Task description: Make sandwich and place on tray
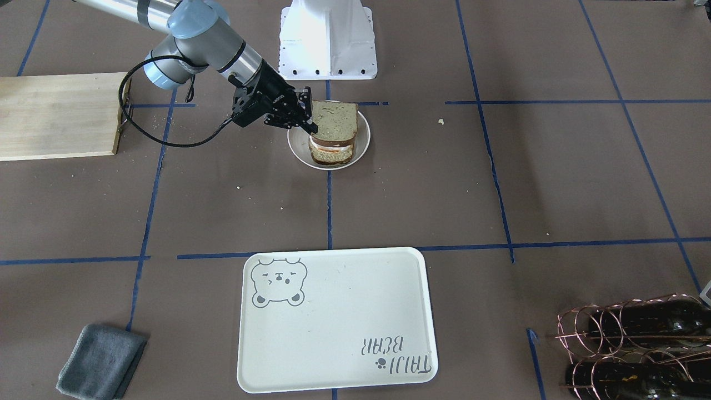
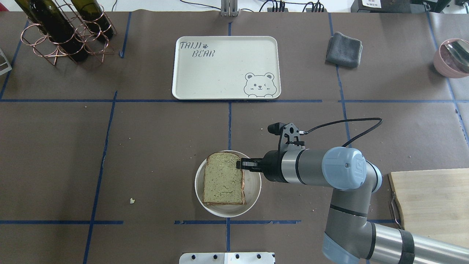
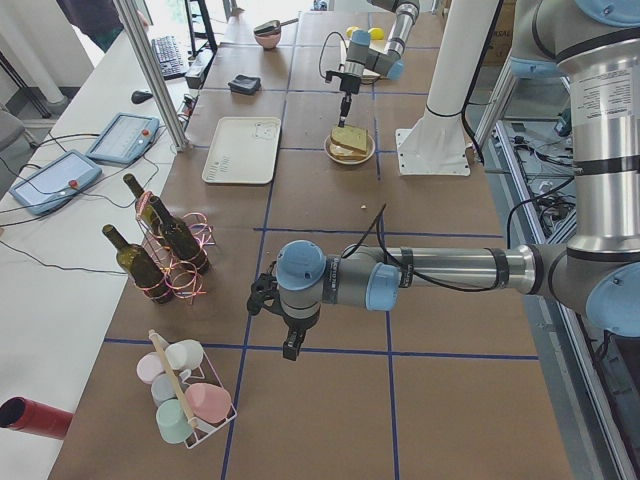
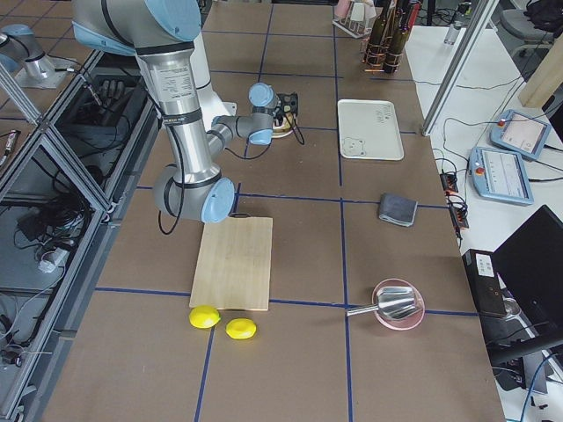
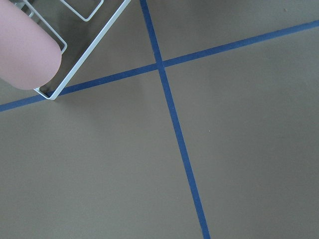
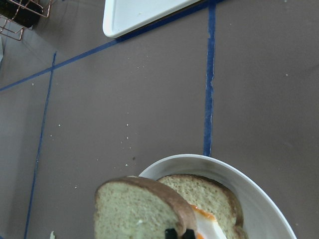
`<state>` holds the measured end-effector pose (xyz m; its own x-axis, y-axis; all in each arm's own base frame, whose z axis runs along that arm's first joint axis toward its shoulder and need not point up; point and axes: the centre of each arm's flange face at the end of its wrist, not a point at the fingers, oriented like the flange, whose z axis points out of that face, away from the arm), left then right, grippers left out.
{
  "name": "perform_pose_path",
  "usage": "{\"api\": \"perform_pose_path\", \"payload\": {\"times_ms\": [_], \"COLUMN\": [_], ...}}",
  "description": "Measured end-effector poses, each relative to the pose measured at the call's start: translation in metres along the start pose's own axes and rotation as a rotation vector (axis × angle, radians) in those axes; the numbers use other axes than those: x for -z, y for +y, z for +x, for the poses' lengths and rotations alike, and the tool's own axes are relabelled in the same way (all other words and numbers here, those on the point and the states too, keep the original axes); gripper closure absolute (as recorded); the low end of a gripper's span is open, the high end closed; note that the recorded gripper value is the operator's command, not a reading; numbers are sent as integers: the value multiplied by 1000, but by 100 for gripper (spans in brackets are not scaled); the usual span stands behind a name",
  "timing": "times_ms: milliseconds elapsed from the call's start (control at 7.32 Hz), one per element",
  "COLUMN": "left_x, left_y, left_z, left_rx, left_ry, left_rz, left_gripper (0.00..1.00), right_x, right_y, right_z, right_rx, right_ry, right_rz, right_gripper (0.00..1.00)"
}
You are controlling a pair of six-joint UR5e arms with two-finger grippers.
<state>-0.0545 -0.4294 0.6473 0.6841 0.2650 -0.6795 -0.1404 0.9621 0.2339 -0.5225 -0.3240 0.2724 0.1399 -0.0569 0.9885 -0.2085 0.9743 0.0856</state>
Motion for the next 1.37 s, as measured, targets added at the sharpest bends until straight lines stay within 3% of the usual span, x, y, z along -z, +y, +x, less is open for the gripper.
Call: {"api": "perform_pose_path", "payload": {"times_ms": [273,410,957,1230,1367], "left_x": [0,0,2,2,4], "left_y": [0,0,-2,-3,-4], "left_z": [0,1,2,3,6], "left_rx": [-1,-1,-5,-7,-14], "left_ry": [0,2,7,10,21], "left_rz": [1,1,6,9,18], "left_gripper": [0,0,0,0,0], "right_x": [-6,-10,-11,12,33], "right_y": [0,1,-13,-53,-82], "right_z": [7,11,18,18,22], "right_rx": [5,4,4,-15,-14], "right_ry": [21,32,62,136,199], "right_rz": [-2,-2,51,22,-7], "right_gripper": [100,1,0,0,0]}}
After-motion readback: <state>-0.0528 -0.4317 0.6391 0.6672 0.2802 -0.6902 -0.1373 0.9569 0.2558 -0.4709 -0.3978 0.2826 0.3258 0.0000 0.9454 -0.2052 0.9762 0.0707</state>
